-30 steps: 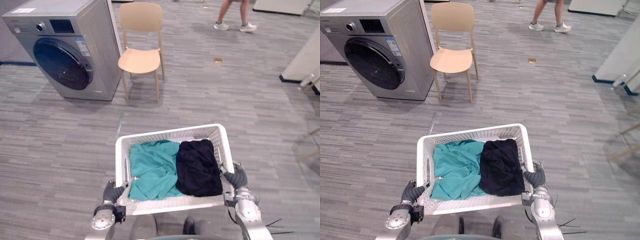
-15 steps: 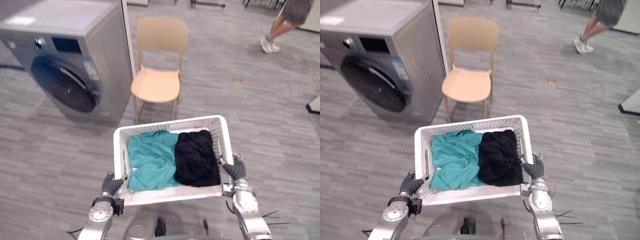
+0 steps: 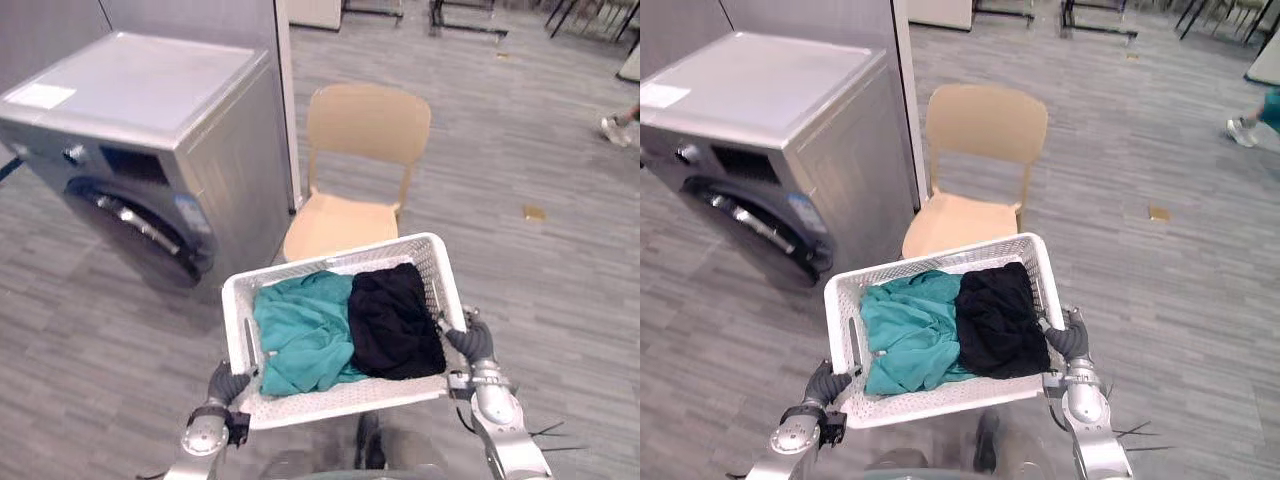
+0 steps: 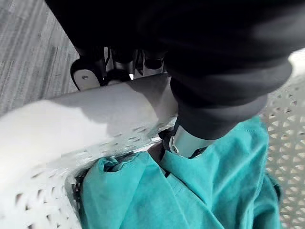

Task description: Pick up the laundry basket with both hands and put the clothes into the washing machine.

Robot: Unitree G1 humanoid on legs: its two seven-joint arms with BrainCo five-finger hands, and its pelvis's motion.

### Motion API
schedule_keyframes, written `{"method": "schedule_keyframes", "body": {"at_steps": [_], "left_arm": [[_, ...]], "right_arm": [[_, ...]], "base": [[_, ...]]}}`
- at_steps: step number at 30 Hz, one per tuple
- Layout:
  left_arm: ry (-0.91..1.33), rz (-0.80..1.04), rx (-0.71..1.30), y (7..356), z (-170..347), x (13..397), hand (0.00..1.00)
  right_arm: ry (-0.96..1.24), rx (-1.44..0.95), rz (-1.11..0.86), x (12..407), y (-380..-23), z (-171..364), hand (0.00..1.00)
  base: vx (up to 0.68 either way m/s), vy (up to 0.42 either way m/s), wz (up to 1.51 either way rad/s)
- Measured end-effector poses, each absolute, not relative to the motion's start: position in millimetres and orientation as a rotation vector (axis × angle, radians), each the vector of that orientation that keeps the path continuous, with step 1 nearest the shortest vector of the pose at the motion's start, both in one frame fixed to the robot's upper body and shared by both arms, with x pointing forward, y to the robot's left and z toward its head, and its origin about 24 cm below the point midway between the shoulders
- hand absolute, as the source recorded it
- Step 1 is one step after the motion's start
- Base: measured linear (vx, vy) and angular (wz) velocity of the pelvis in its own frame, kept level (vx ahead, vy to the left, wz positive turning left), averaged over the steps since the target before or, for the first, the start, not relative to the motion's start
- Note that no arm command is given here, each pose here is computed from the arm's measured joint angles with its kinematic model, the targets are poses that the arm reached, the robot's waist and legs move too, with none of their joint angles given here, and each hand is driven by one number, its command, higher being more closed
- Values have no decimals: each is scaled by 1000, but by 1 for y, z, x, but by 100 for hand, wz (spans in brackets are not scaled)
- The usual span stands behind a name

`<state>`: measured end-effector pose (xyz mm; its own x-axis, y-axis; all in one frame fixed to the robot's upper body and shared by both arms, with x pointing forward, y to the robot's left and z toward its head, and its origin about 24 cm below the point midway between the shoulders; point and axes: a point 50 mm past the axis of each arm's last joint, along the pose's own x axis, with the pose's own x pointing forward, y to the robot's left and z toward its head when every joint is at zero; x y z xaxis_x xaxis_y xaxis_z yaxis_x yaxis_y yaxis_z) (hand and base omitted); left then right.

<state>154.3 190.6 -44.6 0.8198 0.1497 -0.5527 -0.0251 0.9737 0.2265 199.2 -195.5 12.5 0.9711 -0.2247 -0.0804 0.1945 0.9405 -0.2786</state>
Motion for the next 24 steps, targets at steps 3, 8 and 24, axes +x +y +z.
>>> {"method": "schedule_keyframes", "body": {"at_steps": [3,8,24], "left_arm": [[595,86,210,189,-43,158,100],[616,62,231,190,-45,165,100],[368,120,228,195,-8,207,100]], "right_arm": [[77,-273,-220,205,-197,18,100],[154,-248,-267,203,-201,0,100],[24,-231,-351,223,-195,26,100]], "base": [[575,175,-37],[423,352,-30],[-1,113,-59]]}}
